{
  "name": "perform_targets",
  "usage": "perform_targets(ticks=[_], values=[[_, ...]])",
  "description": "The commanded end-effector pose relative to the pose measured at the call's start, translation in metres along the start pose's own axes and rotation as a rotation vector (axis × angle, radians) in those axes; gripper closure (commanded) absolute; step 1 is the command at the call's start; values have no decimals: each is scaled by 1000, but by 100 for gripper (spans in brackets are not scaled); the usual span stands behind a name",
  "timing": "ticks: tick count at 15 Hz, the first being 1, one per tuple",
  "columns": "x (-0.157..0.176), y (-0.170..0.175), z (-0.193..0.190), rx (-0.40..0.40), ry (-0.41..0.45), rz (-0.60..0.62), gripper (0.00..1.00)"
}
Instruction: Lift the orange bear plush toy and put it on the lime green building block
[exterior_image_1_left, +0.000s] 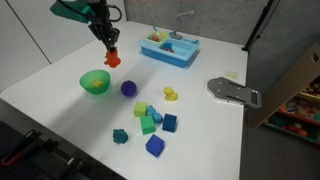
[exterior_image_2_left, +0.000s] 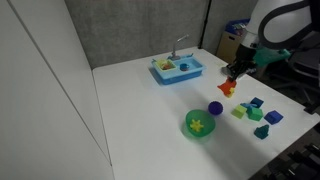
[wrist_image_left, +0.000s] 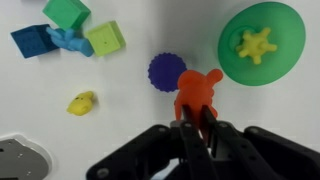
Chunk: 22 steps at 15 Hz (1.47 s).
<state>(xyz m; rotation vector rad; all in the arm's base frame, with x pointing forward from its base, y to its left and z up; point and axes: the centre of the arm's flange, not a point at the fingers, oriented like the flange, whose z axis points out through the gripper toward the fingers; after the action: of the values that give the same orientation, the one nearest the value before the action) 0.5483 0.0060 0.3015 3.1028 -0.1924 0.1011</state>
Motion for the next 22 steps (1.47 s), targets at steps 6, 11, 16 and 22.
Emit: perform_targets(ticks=[6,11,16,22], values=[[-19,94,16,-131,-56,122,96],[-35,130,40,-173,-111,150,96],[-39,134,66,-209,-150,120,96],[-33,123,93,-254,-181,82,96]])
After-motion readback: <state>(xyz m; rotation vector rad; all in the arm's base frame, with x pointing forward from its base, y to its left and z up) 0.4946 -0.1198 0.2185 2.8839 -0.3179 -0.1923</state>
